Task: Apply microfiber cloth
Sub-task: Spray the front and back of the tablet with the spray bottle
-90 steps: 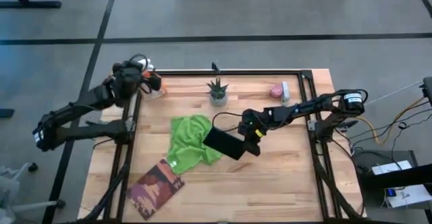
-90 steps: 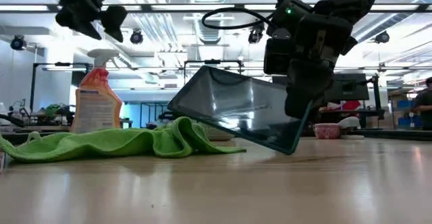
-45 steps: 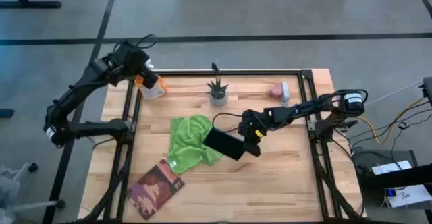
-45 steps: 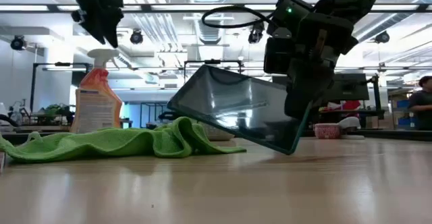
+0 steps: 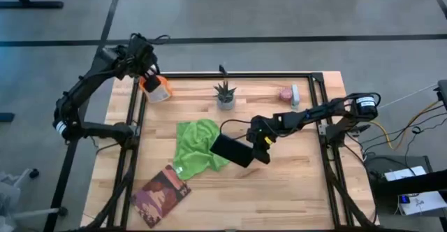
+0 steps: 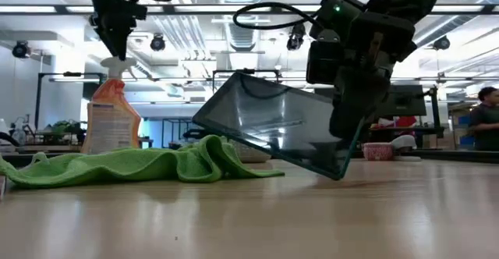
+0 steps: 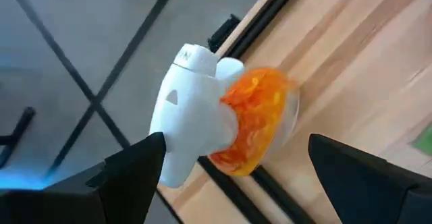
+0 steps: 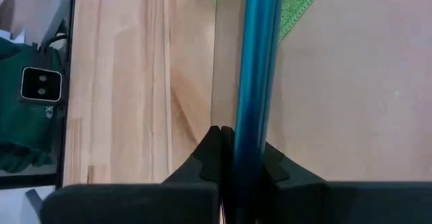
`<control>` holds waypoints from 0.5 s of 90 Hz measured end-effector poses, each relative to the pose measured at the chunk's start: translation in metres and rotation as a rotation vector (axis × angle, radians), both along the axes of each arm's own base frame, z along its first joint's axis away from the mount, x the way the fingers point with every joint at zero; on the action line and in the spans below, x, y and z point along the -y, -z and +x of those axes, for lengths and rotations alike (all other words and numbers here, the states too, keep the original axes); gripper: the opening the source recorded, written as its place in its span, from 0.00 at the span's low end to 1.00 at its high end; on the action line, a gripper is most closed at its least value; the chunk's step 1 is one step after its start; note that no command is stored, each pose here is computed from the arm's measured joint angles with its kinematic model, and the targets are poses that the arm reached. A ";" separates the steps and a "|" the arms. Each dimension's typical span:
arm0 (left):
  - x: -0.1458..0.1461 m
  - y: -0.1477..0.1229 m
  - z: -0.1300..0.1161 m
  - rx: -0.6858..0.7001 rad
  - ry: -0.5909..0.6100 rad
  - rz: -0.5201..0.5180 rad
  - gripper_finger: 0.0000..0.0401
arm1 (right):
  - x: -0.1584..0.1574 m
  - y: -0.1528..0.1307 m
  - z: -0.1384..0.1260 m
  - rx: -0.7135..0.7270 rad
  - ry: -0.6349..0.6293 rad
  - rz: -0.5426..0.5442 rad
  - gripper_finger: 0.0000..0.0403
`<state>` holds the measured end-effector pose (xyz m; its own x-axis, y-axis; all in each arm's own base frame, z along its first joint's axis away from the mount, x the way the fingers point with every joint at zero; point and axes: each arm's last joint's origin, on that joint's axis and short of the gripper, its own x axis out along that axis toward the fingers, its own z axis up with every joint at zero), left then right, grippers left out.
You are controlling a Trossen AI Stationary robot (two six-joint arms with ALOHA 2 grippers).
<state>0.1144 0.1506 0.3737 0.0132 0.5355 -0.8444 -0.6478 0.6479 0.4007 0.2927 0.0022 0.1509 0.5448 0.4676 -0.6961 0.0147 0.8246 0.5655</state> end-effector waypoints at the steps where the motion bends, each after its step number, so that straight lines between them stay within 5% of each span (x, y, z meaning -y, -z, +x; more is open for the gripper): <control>1: 0.000 0.000 0.000 0.000 0.000 0.000 0.87 | 0.000 0.000 0.000 0.000 0.000 0.000 0.02; 45: -0.003 -0.004 -0.001 0.058 -0.138 0.112 0.87 | 0.000 0.000 0.001 0.010 0.011 -0.003 0.02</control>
<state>0.1138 0.1534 0.3774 -0.0205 0.6260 -0.7796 -0.7516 0.5046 0.4249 0.2937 0.0019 0.1513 0.5565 0.4595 -0.6922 0.0185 0.8261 0.5633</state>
